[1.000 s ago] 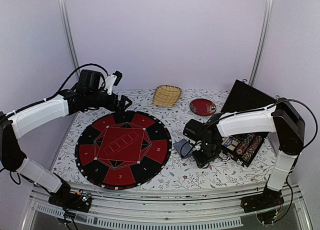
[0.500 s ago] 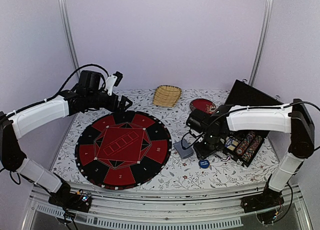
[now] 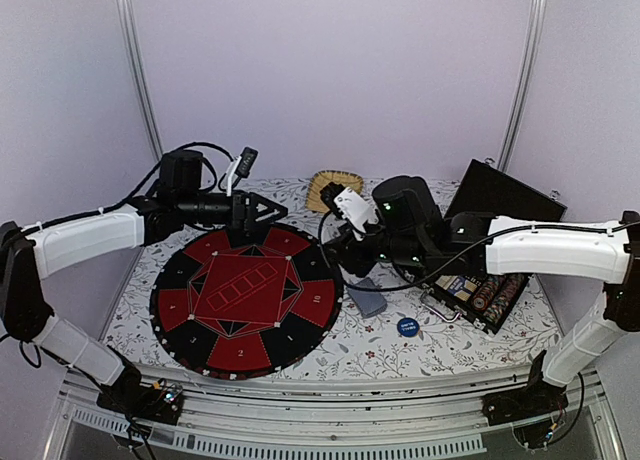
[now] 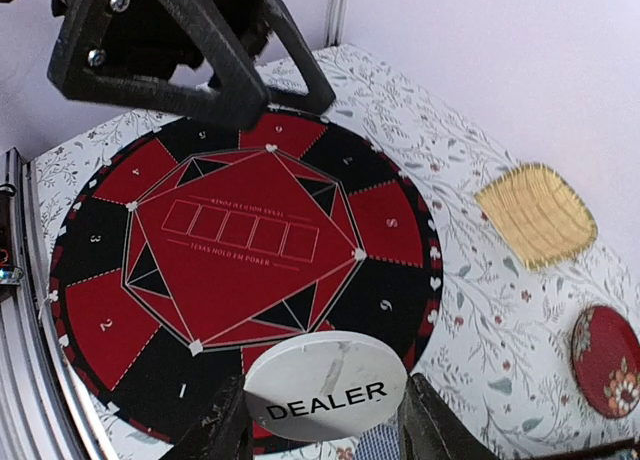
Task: Distribute texas hold em gaming equipment
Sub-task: Pass from the right arm to the left
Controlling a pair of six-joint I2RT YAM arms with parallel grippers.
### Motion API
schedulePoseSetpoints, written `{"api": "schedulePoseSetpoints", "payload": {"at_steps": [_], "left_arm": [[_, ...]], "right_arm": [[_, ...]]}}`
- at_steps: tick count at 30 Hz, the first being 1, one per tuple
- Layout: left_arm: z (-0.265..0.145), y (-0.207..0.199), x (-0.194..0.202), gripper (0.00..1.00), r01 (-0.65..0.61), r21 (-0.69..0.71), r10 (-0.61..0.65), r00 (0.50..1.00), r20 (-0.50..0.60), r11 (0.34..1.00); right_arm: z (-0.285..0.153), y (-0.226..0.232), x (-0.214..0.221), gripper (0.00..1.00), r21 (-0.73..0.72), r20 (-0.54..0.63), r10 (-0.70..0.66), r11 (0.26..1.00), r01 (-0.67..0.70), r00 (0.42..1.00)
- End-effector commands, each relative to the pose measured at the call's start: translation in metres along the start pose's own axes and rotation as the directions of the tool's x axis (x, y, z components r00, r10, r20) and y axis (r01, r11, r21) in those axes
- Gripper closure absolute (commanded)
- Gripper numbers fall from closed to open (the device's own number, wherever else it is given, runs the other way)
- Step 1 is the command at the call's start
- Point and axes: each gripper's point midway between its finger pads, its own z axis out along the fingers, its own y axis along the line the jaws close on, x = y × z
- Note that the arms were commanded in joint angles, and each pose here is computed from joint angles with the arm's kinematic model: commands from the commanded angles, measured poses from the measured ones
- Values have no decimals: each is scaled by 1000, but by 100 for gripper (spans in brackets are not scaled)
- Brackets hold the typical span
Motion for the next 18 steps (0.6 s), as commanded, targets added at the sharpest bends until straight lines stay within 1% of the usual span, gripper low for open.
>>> {"api": "schedulePoseSetpoints", "payload": {"at_steps": [1, 3, 4, 5, 7, 9, 13, 16, 18], "left_arm": [[7, -53, 8, 16, 1, 246, -2, 1000, 4, 969], [9, -62, 13, 13, -29, 269, 29, 1000, 4, 963], [10, -65, 16, 13, -42, 274, 44, 999, 1, 961], [12, -68, 18, 12, -56, 273, 59, 998, -2, 960], [18, -67, 22, 14, -80, 247, 84, 996, -7, 966], [25, -62, 25, 20, -87, 210, 93, 995, -21, 974], [37, -49, 33, 39, -83, 148, 95, 992, -80, 985], [42, -40, 38, 46, -66, 106, 78, 990, -116, 992], [45, -43, 41, 54, -63, 122, 78, 989, -126, 991]], "right_arm": [[17, 8, -31, 77, 35, 147, -139, 990, 135, 979], [25, 12, -22, 77, 26, 123, -159, 987, 157, 980], [25, 13, -35, 78, 26, 144, -164, 986, 162, 976], [28, 15, -34, 78, 26, 138, -171, 985, 169, 976], [32, 18, -31, 78, 33, 125, -186, 983, 183, 975], [35, 19, -29, 78, 50, 113, -208, 978, 204, 972], [39, 20, -27, 78, 68, 96, -230, 972, 224, 968], [39, 22, -26, 78, 65, 98, -237, 971, 232, 967], [41, 23, -26, 78, 70, 94, -250, 967, 244, 964]]}}
